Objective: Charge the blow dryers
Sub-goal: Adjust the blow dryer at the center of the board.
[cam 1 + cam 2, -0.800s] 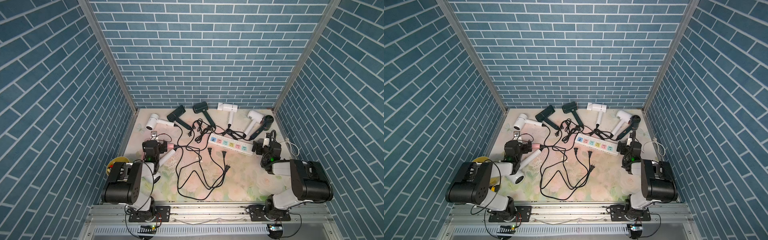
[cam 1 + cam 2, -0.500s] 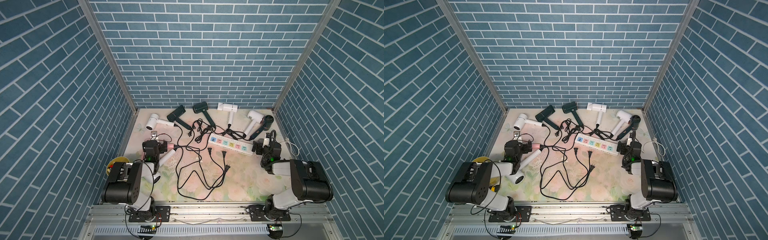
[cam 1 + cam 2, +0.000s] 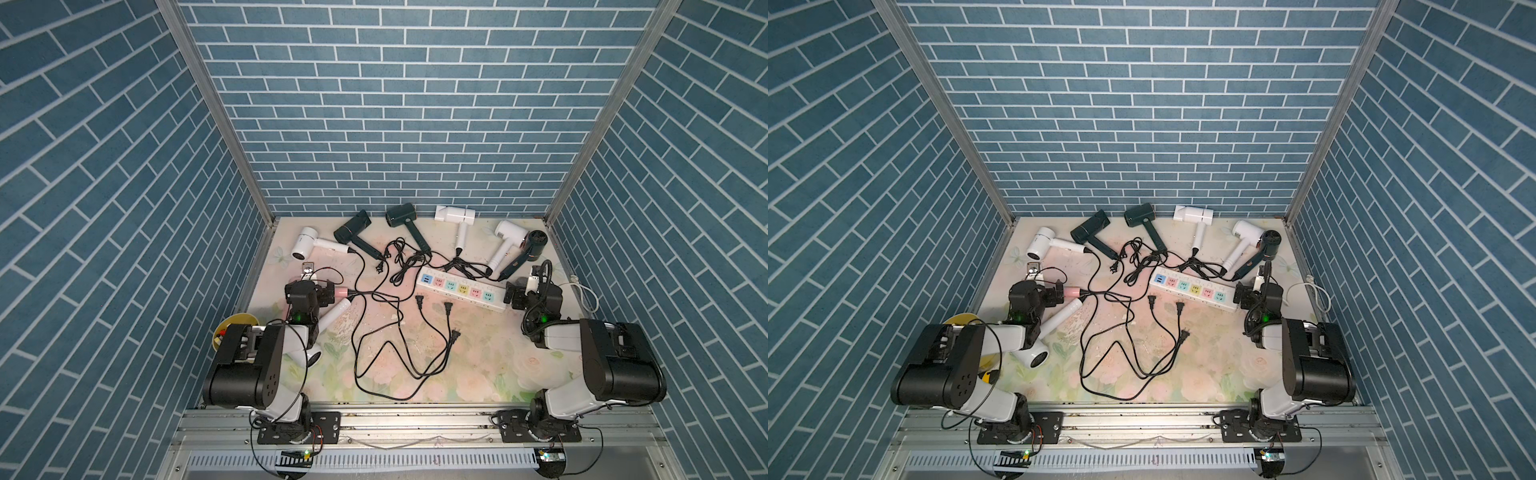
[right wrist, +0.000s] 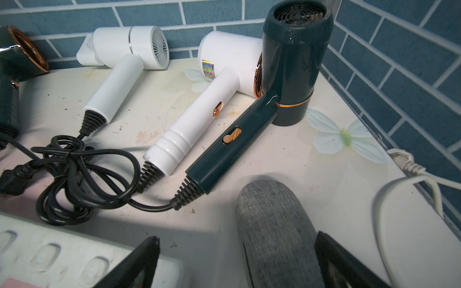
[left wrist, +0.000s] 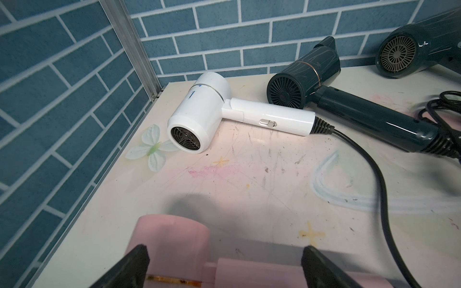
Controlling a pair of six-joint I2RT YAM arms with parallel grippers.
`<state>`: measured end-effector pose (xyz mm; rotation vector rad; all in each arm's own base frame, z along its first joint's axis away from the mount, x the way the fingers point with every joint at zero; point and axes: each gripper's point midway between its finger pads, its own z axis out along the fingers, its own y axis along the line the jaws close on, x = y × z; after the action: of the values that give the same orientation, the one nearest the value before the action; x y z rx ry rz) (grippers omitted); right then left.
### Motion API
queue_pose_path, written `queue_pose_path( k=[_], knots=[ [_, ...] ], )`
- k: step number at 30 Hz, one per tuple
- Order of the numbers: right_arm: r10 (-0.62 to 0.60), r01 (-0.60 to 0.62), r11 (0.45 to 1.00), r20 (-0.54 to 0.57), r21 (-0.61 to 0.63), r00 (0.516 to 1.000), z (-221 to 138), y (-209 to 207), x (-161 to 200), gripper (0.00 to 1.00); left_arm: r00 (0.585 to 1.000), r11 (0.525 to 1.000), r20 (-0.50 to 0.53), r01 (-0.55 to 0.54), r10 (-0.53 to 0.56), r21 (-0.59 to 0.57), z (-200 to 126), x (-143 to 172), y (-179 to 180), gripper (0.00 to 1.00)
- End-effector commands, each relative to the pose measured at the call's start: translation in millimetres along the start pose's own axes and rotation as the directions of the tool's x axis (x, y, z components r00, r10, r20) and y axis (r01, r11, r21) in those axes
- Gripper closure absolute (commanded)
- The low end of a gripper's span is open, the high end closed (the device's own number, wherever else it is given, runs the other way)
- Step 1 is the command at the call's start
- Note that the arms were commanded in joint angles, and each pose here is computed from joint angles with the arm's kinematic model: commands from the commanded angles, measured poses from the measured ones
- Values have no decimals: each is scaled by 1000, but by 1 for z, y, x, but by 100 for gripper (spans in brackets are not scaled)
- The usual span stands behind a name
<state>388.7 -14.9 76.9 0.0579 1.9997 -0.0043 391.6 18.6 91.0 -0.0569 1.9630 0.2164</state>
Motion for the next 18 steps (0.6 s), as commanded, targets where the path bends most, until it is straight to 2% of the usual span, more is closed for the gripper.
queue_pose_path(
  k=[1,7,10,13,15,18],
  knots=[
    [-37,37,999,21,-8,999,2,0,-10,1,1000,1000,12,-7,7,7,-1,-2,-1,1],
    [-39,39,999,26,-7,999,1,0,-10,1,1000,1000,18,-15,15,18,-4,-9,-4,0],
    [-75,76,995,26,-61,997,-4,12,-21,1,1000,998,-5,0,0,-56,-14,-25,9,1],
    [-40,36,998,-84,-43,996,-12,14,-34,1,999,995,-28,31,-33,-92,-26,-38,18,0],
    [-28,19,997,-116,-79,993,-18,23,-37,1,998,995,-25,61,-64,-82,-38,-49,19,1],
    [-39,29,994,-95,-107,995,-38,35,-51,1,994,994,25,107,-106,-28,-54,-67,15,0]
  ],
)
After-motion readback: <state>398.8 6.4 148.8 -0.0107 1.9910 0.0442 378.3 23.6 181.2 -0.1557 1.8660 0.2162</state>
